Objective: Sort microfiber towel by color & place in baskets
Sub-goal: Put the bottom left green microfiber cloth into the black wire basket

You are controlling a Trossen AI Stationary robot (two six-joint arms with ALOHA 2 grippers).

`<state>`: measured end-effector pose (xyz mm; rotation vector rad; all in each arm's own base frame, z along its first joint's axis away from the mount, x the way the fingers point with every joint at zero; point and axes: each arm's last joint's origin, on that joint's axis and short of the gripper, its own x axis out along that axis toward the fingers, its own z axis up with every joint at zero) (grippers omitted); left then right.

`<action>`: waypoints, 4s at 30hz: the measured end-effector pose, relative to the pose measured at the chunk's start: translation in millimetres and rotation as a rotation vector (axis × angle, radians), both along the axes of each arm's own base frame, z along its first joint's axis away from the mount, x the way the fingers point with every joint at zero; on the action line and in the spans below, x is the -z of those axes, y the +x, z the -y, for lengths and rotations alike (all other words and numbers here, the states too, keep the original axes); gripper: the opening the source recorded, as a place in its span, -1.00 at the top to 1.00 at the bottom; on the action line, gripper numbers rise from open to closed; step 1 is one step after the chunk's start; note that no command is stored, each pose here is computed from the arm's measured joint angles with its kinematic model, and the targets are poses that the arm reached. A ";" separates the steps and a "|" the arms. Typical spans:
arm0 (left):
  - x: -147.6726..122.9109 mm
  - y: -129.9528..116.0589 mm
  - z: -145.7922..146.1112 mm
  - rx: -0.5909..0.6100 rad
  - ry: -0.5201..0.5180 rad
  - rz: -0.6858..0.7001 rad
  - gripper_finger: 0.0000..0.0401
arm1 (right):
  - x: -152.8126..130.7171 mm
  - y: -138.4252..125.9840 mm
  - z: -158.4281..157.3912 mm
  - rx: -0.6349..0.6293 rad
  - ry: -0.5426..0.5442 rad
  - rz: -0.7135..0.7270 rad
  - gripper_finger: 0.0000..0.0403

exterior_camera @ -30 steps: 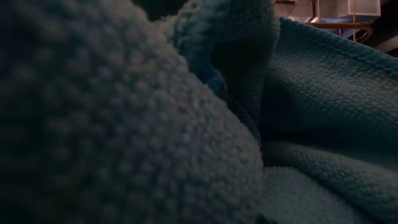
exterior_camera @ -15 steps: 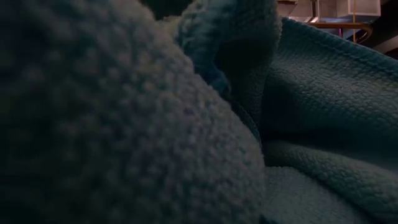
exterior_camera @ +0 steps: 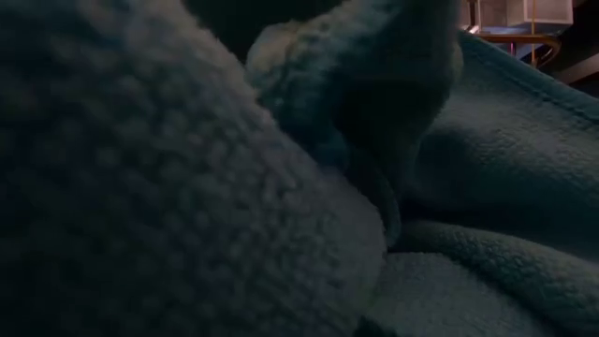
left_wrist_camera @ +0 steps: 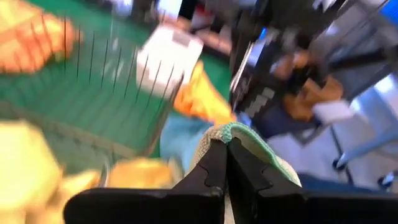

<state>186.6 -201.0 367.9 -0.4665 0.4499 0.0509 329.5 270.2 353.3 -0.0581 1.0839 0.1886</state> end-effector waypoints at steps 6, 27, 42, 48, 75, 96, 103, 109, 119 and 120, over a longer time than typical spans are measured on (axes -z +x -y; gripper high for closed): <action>-26.3 11.2 -7.9 0.000 0.063 0.206 1.00 | -13.6 -9.7 7.8 -0.036 -0.016 0.010 0.17; -91.6 73.1 -96.0 0.030 -0.006 0.799 1.00 | -22.1 -29.4 28.9 -0.025 -0.224 -0.044 0.17; -84.6 104.8 -154.8 -0.103 0.069 0.814 1.00 | -22.0 -29.3 29.0 -0.042 -0.231 -0.044 0.17; -51.3 138.9 -147.4 -0.032 0.054 0.678 1.00 | -21.8 -29.9 28.1 -0.056 -0.205 -0.064 0.17; 83.7 178.9 -131.7 -0.060 0.277 -0.177 1.00 | -23.9 -30.4 11.7 -0.019 0.042 -0.098 0.17; 126.7 203.1 -159.2 -0.014 0.196 -0.301 0.99 | -30.0 -71.9 -46.0 -0.081 0.154 0.011 0.17; 127.0 203.8 -164.8 0.050 0.142 -0.304 0.72 | -30.3 -81.0 -53.6 -0.053 0.144 0.041 0.17; 126.8 204.2 -168.5 0.060 0.125 -0.303 0.54 | -17.1 -80.7 -56.9 -0.048 0.103 0.028 0.17; 89.0 188.0 -180.0 0.108 0.064 -0.204 0.53 | 43.2 -79.2 -58.4 0.060 -0.010 -0.117 0.17; 84.1 186.5 -180.1 0.107 0.064 -0.184 0.53 | 49.4 -79.0 -58.8 0.072 -0.011 -0.125 0.17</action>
